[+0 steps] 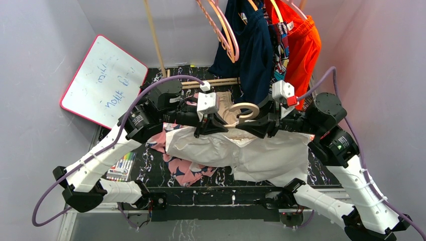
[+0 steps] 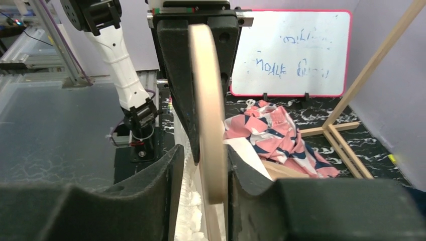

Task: Place the shorts on the hanger
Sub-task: Place the hanger at the clothesline.

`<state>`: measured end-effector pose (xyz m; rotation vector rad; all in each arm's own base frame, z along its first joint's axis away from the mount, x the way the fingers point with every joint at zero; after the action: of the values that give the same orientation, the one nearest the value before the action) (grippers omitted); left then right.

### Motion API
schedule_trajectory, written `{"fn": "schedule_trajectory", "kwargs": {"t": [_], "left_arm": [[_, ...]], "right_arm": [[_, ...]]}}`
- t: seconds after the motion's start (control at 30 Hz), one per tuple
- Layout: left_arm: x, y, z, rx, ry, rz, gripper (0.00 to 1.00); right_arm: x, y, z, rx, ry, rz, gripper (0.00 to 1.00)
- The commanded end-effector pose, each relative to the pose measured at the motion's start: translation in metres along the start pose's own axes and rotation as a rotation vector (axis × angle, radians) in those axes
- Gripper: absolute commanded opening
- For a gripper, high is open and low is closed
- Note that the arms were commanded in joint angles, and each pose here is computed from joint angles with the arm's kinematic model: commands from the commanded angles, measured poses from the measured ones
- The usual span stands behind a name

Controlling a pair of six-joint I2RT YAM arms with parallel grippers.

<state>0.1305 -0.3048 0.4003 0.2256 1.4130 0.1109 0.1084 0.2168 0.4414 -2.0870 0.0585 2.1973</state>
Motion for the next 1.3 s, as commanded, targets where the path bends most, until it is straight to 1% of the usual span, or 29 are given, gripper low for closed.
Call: {"fn": "schedule_trajectory", "kwargs": {"t": [0.0, 0.07, 0.13, 0.3, 0.4, 0.87, 1.13, 1.2, 1.27], "left_arm": [[-0.019, 0.012, -0.002, -0.035, -0.066, -0.068, 0.0], [-0.019, 0.013, -0.004, -0.032, -0.07, -0.072, 0.0], [-0.019, 0.015, -0.007, -0.024, -0.069, -0.072, 0.0], [-0.022, 0.02, -0.012, -0.021, -0.079, -0.082, 0.0], [-0.027, 0.024, -0.015, -0.017, -0.085, -0.097, 0.0], [-0.037, 0.021, -0.018, 0.028, -0.087, -0.133, 0.0], [-0.043, 0.021, -0.016, 0.029, -0.098, -0.147, 0.0], [-0.045, 0.021, -0.016, 0.028, -0.102, -0.152, 0.0], [-0.047, 0.021, -0.015, 0.025, -0.105, -0.158, 0.0]], "right_arm": [[-0.014, 0.009, 0.005, 0.032, 0.068, -0.055, 0.46], [-0.008, 0.012, 0.003, 0.055, 0.069, -0.037, 0.49], [-0.004, 0.016, 0.003, 0.074, 0.075, -0.023, 0.5], [0.004, 0.025, 0.002, 0.122, 0.09, 0.014, 0.44], [0.011, 0.026, 0.001, 0.132, 0.084, 0.036, 0.43], [0.015, 0.007, 0.0, 0.04, 0.029, 0.059, 0.39], [0.022, 0.001, 0.001, 0.011, -0.003, 0.08, 0.3], [0.023, 0.0, 0.001, 0.003, -0.011, 0.086, 0.25], [0.026, -0.002, 0.001, -0.002, -0.017, 0.093, 0.25]]}}
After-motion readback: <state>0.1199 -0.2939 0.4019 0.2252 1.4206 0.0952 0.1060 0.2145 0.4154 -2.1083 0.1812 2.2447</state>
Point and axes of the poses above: each gripper's point midway between its finger pads, its own y axis back along the fingers, its own z axis along the line the jaws close on, x = y × z, the point moved 3 cm from there along y, back along the fingers, and after that the axes turned 6 degrees about -y, right-handed, at the moved point
